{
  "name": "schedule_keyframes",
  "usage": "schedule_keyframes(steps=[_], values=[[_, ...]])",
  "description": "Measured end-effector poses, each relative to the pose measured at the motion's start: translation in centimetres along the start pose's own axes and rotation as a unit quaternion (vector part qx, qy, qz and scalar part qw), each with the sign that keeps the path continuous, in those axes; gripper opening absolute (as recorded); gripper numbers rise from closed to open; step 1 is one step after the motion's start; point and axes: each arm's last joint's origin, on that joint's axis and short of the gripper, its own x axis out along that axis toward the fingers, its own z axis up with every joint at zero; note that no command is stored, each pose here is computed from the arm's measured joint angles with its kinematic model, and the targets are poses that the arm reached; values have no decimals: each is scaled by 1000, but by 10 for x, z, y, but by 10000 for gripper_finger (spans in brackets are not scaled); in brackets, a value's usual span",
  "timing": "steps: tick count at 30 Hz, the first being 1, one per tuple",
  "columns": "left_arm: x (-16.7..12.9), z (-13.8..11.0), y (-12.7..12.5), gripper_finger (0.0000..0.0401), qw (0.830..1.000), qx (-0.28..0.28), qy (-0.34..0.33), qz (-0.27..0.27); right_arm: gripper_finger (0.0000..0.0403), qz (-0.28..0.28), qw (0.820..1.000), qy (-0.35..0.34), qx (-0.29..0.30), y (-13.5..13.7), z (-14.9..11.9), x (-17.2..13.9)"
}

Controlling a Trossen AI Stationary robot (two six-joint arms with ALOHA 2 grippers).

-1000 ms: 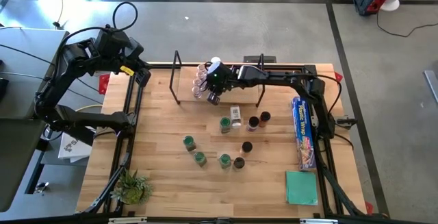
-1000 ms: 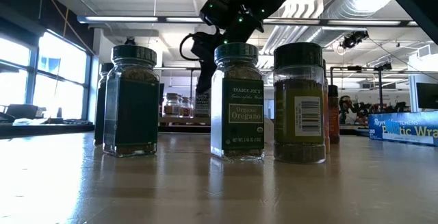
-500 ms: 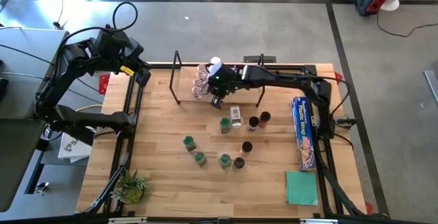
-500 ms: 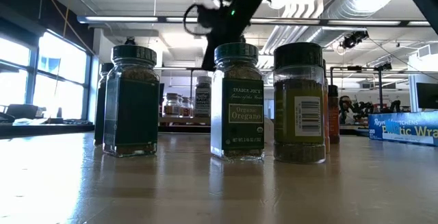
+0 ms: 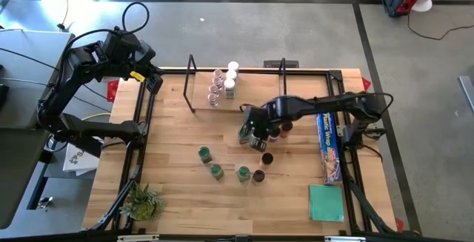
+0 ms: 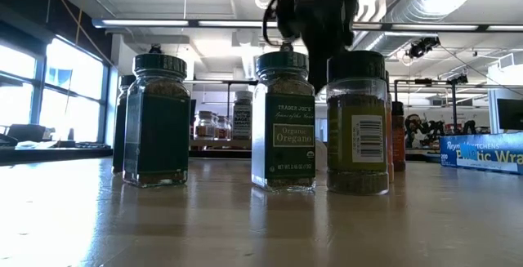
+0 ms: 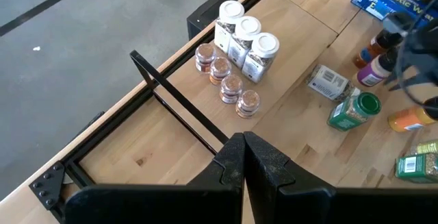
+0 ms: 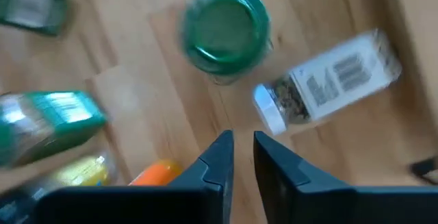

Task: Shelf spices
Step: Put the white seasoning bottle on the shelf aligned with the other white seasoning bottle

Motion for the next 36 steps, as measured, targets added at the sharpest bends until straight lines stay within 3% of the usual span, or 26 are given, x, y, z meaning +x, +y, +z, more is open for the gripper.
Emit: schedule_keyframes(steps=[6,12,15,28,36], values=[[0,0,0,1,1000,5,0,0,120,-5,988,-8,151,-16,-8,27],[0,0,0,1,1000,5,0,-2,223,8,972,-41,231,-34,-2,37],[0,0,0,1,1000,5,0,-3,254,-1,964,-29,264,-41,-5,42],[0,0,0,0,1000,4,0,-3,261,-9,944,38,328,-41,-11,70],[0,0,0,0,1000,4,0,-3,261,-14,939,42,341,-42,-10,85]])
